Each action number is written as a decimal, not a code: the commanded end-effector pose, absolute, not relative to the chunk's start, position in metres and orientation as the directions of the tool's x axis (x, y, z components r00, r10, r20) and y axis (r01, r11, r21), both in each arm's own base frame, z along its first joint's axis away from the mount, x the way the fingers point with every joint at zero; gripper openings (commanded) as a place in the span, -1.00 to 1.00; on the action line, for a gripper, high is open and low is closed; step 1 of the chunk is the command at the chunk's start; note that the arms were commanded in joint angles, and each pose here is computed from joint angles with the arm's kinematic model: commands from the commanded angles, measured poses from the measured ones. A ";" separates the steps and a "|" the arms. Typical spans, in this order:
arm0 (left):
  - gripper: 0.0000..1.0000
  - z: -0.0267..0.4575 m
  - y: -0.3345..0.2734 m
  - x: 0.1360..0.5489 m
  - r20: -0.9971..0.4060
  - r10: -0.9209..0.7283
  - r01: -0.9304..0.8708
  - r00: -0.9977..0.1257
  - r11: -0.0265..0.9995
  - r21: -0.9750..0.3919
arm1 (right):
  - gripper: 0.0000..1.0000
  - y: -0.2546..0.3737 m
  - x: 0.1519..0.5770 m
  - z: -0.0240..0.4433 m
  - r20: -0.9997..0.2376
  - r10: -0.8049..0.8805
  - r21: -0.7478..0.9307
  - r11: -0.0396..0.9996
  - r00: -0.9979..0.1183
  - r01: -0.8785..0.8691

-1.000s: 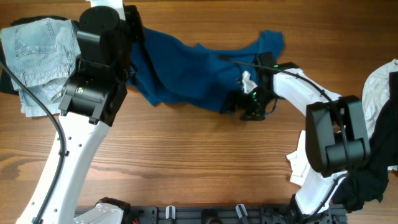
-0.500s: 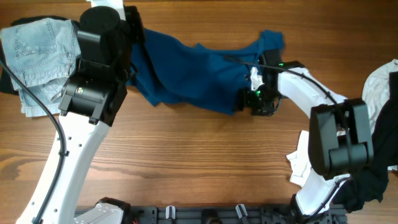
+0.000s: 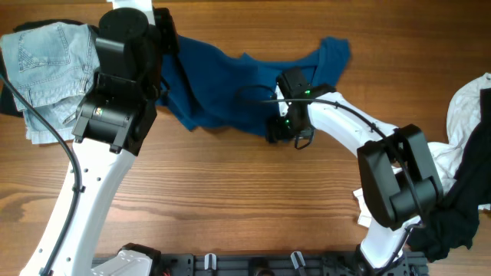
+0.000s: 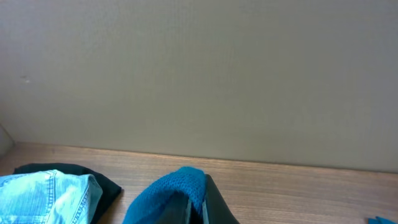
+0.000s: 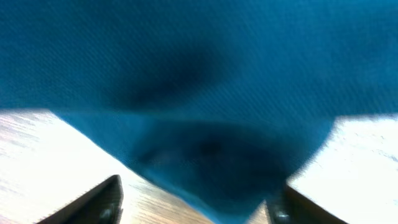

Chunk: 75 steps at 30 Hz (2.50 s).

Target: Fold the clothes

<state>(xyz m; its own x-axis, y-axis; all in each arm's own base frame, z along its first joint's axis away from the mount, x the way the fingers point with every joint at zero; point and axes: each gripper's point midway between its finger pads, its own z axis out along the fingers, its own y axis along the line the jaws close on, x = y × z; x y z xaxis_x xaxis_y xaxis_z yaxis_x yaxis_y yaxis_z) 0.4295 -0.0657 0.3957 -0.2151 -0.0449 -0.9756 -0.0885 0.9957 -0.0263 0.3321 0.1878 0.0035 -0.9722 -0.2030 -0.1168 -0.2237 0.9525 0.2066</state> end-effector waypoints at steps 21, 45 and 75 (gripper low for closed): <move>-0.92 0.394 -0.067 0.426 -0.971 -0.026 -0.077 -0.239 0.997 -0.008 | -0.92 0.162 0.402 0.234 -0.541 -0.076 0.116 0.980 -0.838 -0.163; -0.92 0.489 -0.069 0.412 -0.990 -0.098 -0.038 0.102 0.994 -0.103 | -0.91 -0.033 0.414 0.509 -0.931 0.185 0.158 0.981 -0.314 0.112; -0.92 0.638 -0.077 0.191 -0.825 -0.260 0.301 0.501 0.947 -0.115 | -0.91 -0.012 0.299 0.605 -0.983 0.167 0.167 0.986 -0.070 0.012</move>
